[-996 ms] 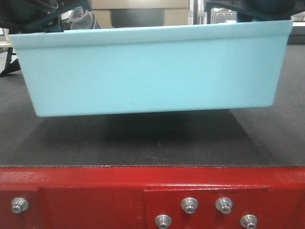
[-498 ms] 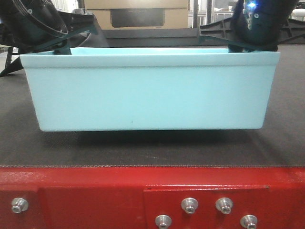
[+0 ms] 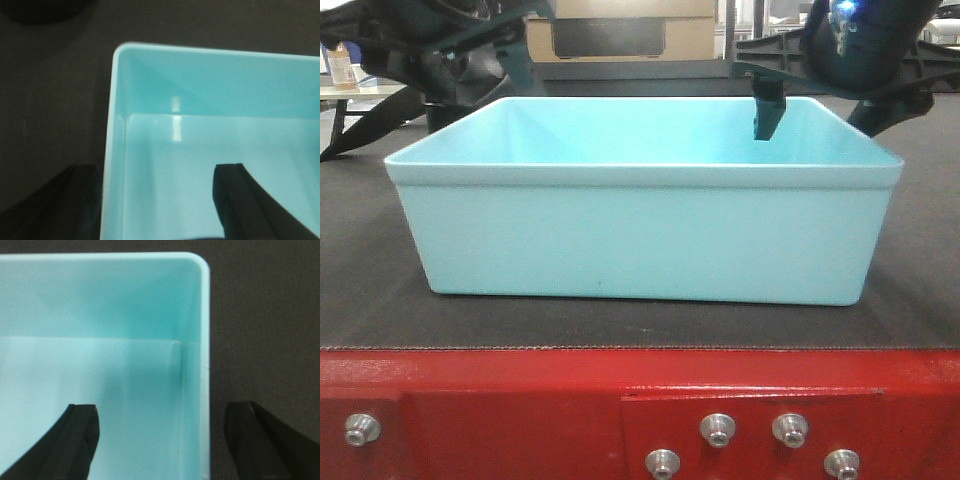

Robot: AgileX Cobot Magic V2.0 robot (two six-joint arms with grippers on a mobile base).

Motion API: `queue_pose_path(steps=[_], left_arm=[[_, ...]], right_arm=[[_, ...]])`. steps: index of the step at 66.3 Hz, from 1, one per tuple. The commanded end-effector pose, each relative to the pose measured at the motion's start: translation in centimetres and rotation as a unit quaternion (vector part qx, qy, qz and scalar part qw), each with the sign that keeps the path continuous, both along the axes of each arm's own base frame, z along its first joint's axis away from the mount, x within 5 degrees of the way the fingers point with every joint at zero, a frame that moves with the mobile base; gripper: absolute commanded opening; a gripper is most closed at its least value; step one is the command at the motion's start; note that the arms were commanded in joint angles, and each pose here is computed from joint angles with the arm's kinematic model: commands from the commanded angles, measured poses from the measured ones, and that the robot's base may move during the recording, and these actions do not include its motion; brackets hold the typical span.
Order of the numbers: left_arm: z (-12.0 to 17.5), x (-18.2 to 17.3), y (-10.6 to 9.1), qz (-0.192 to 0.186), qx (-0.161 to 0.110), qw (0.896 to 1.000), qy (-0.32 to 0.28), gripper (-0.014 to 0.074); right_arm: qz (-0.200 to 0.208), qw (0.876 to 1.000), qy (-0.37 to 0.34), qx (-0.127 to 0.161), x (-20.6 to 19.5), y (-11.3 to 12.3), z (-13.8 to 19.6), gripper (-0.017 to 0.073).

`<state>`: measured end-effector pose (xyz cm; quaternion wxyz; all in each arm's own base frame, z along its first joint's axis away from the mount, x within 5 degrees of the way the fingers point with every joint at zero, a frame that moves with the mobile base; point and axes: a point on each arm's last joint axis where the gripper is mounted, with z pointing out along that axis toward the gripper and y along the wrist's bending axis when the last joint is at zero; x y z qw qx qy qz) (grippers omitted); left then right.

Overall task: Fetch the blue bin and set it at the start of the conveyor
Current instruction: 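Open both grippers and lift them off the bin walls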

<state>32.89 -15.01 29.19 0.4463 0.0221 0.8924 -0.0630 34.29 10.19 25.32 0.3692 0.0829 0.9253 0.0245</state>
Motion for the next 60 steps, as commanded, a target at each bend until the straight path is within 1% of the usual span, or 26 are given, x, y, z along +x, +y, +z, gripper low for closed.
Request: queue_pose_path(steps=[1,9,15,22,25,28,30,31,33,35,36,39,40,41,48,53,60], left_arm=[[0.8,0.0,0.0,0.006,0.005,1.0,-0.007,0.0382],[1.2,0.0,0.3,0.018,0.011,1.0,-0.003,0.0382],[2.0,-0.2,0.5,0.028,0.008,1.0,-0.004,0.0382],[3.7,-0.8,0.8,0.033,-0.003,0.999,-0.021,0.0378],[4.6,-1.3,1.0,0.032,-0.012,0.999,-0.031,0.0356],[5.3,-1.8,1.1,0.035,-0.025,0.999,-0.034,0.0307],[5.6,-2.2,1.2,0.039,-0.04,0.998,-0.031,0.0263],[6.0,-2.5,1.2,0.04,-0.049,0.998,-0.03,0.0225],[6.4,-2.9,1.3,0.041,-0.059,0.997,-0.03,0.0169],[6.7,-3.3,1.3,0.042,-0.065,0.997,-0.029,0.0107],[6.9,-3.5,1.3,0.042,-0.069,0.996,-0.029,0.0043],[7.1,-4.0,1.1,0.037,-0.072,0.996,-0.028,-0.0055],[7.0,-4.1,1.1,0.035,-0.072,0.996,-0.028,-0.0104],[7.1,-4.2,1.0,0.032,-0.072,0.996,-0.029,-0.011],[6.7,-5.2,0.1,0.008,-0.068,0.997,-0.027,-0.0111],[6.2,-6.0,-0.7,-0.03,-0.057,0.997,-0.033,-0.0111],[5.7,-7.5,-2.0,-0.088,-0.07,0.992,-0.054,-0.0111]], right_arm=[[-0.009,1.0,-0.004,-0.007,-0.2,-0.4,1.0,0.0402],[-0.01,1.0,-0.024,-0.002,-0.9,-0.6,2.6,0.0338],[-0.01,0.999,-0.046,0.005,-1.6,-0.9,4.2,0.03],[-0.011,0.997,-0.074,0.015,-2.7,-1.3,6.3,0.0259],[-0.012,0.996,-0.089,0.02,-3.4,-1.6,7.4,0.0227],[-0.003,0.995,-0.101,0.015,-3.9,-1.7,8.3,0.0183],[0.008,0.994,-0.11,0.007,-4.4,-1.8,8.9,0.0137],[0.012,0.993,-0.114,0.004,-4.6,-1.8,9.1,0.0115],[0.023,0.992,-0.121,-0.004,-4.9,-1.8,9.6,0.0057],[0.035,0.991,-0.128,-0.013,-5.3,-1.8,10.1,-0.0005],[0.043,0.99,-0.131,-0.018,-5.5,-1.7,10.3,-0.003],[0.06,0.988,-0.137,-0.032,-6.0,-1.6,10.6,-0.013],[0.067,0.987,-0.139,-0.038,-6.1,-1.6,10.6,-0.0153],[0.073,0.986,-0.141,-0.041,-6.3,-1.5,10.7,-0.0169],[0.106,0.982,-0.143,-0.065,-7.0,-1.2,10.3,-0.0165],[0.128,0.978,-0.144,-0.076,-7.5,-1.1,9.6,-0.0165],[0.156,0.971,-0.165,-0.068,-8.7,-1.1,8.7,-0.0165]])
